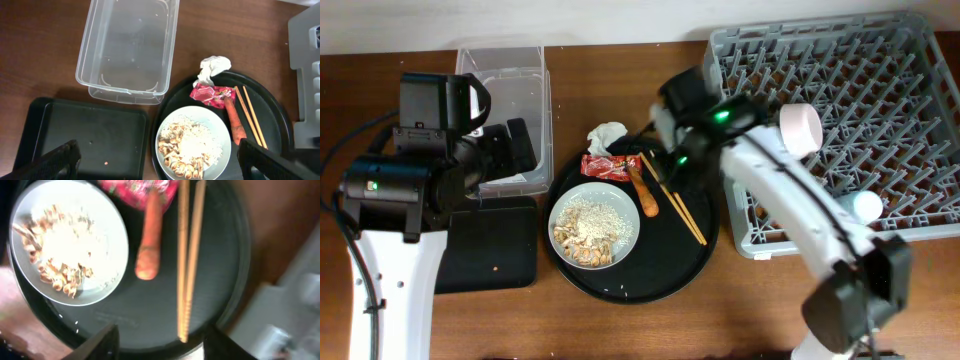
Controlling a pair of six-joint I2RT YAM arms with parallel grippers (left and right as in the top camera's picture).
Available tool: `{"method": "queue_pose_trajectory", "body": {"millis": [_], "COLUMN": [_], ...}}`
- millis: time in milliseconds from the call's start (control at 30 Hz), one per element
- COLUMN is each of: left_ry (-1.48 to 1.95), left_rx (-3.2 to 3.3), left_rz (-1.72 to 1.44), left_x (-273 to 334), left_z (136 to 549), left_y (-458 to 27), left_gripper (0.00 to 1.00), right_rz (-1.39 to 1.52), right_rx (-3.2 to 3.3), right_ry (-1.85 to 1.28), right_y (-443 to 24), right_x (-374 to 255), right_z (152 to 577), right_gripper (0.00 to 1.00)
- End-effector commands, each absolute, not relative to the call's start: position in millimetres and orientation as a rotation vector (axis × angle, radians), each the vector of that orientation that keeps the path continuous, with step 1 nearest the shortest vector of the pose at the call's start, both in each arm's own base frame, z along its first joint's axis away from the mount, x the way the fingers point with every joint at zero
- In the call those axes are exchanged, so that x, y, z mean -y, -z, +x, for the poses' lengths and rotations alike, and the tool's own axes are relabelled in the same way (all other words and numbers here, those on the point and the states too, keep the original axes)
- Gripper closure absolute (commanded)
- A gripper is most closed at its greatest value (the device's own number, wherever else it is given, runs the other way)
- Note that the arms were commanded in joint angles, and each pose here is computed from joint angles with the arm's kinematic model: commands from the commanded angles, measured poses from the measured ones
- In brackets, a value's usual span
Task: Sort waste into correct bins and load items into the dishwasher rack
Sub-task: 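Place the pink bowl upside down in the rack with the right gripper, then grasp one chopstick with the right gripper and place it in the rack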
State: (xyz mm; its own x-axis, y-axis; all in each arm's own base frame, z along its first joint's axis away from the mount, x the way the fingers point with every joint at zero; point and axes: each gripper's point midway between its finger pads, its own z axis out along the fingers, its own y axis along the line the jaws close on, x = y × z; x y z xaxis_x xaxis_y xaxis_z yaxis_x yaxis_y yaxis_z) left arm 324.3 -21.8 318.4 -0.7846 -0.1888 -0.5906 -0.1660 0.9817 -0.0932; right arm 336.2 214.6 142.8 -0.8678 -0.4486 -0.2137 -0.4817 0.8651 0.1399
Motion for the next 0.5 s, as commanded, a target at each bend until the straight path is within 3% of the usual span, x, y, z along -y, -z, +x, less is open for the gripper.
{"method": "queue_pose_trajectory", "body": {"millis": [0, 100, 133, 167, 233, 300, 367, 467], "left_ry": [0.039, 0.039, 0.039, 0.039, 0.039, 0.039, 0.039, 0.039], "left_rx": [-2.468, -2.468, -2.468, -2.468, -2.468, -2.468, -2.468, -2.468], "left_rz": [-0.261, -0.261, -0.261, -0.261, -0.261, -0.261, -0.261, -0.261], "left_x": [18.6, 18.6, 18.6, 18.6, 18.6, 18.6, 18.6, 18.6], "left_z": [323.1, 323.1, 323.1, 323.1, 323.1, 323.1, 323.1, 323.1], "left_y": [-324.3, -324.3, -324.3, -324.3, -324.3, -324.3, -324.3, -324.3], "left_gripper": [0.01, 0.01, 0.01, 0.01, 0.01, 0.01, 0.01, 0.01], "right_rz": [-0.699, -0.572, -0.558, -0.574, -0.565, -0.623, -0.659, -0.702], "right_rx": [-2.982, -3.053, -3.085, -3.104, -3.145, -3.179, -3.208, -3.217], "right_ry": [-0.273, -0.076, -0.062, -0.053, -0.036, -0.030, -0.044, -0.037], "right_y": [-89.8, -50.2, -39.7, -31.3, -16.1, 0.5, 14.1, 21.8], "right_x": [-221.3, -193.4, -187.5, -183.0, -176.9, -175.6, -177.7, -176.0], "right_z": [327.6, 340.1, 340.0, 340.5, 339.9, 335.4, 330.9, 329.0], "right_gripper": [0.55, 0.62, 0.75, 0.80, 0.84, 0.83, 0.74, 0.75]}}
